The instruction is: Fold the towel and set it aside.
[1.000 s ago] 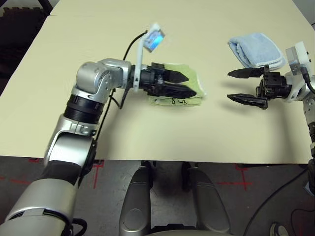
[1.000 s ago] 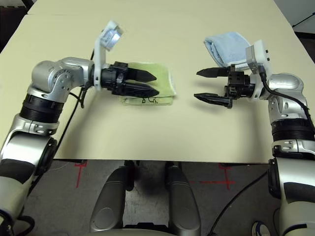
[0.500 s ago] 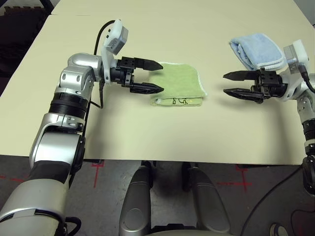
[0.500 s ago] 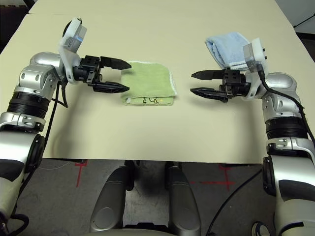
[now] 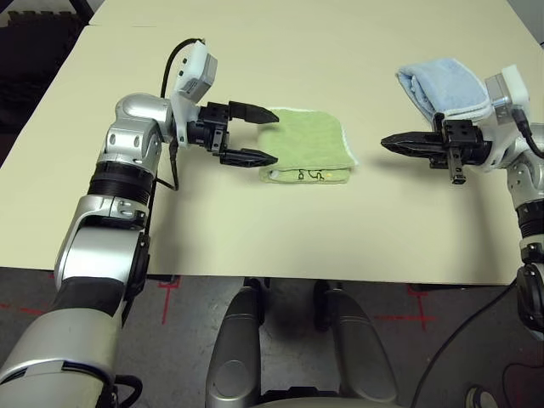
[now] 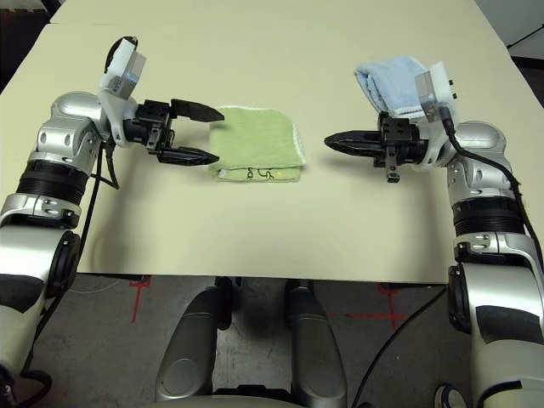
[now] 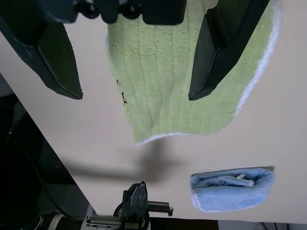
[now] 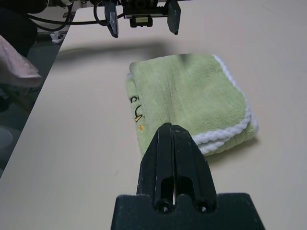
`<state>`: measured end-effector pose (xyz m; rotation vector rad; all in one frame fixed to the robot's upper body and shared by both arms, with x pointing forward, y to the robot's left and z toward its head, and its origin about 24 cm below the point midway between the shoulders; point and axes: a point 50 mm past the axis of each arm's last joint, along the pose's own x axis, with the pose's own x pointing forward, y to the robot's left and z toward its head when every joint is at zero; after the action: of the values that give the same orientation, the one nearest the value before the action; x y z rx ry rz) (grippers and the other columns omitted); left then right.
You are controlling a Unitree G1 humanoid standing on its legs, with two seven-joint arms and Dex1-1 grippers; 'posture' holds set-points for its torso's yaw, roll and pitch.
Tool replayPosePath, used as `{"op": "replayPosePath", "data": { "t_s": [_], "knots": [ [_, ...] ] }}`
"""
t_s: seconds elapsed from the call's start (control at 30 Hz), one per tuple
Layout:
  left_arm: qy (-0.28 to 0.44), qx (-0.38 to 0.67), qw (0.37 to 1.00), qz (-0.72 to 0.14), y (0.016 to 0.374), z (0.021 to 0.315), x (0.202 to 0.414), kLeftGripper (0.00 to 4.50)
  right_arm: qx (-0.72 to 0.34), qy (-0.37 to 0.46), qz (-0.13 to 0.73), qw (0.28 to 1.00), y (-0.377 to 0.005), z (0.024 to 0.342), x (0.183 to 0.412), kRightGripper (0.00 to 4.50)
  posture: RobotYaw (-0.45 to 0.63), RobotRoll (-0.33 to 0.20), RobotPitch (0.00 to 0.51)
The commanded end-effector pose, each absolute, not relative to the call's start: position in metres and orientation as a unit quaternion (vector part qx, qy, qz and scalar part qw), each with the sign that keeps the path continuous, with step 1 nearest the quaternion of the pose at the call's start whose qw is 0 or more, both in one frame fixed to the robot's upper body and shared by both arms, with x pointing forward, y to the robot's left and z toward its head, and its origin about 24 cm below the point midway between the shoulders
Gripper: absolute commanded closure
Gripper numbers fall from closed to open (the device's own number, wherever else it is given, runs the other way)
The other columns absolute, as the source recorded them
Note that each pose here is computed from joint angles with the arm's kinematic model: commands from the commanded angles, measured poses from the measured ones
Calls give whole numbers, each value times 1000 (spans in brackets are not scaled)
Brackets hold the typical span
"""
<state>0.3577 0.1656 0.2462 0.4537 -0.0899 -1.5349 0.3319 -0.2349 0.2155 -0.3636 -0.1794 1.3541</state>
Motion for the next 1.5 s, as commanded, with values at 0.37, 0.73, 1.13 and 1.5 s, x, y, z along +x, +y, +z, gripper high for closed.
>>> {"op": "replayPosePath", "data": {
  "t_s": [0.37, 0.73, 1.13, 1.5],
  "knots": [
    [-64, 212, 688, -691, 162, 247, 360, 727, -171, -77, 630, 754, -229, 212, 333, 4500, 105, 0, 280],
    [-54, 226, 686, -689, 160, 243, 361, 58, -169, -76, 631, 754, -229, 211, 333, 4500, 107, 0, 280],
    [-65, 221, 682, -694, 158, 246, 360, 749, -169, -75, 631, 753, -228, 211, 333, 4500, 103, 0, 276],
    [-68, 214, 683, -695, 156, 246, 361, 4463, -161, -82, 632, 754, -221, 212, 337, 4500, 106, 0, 271]
  ]
}}
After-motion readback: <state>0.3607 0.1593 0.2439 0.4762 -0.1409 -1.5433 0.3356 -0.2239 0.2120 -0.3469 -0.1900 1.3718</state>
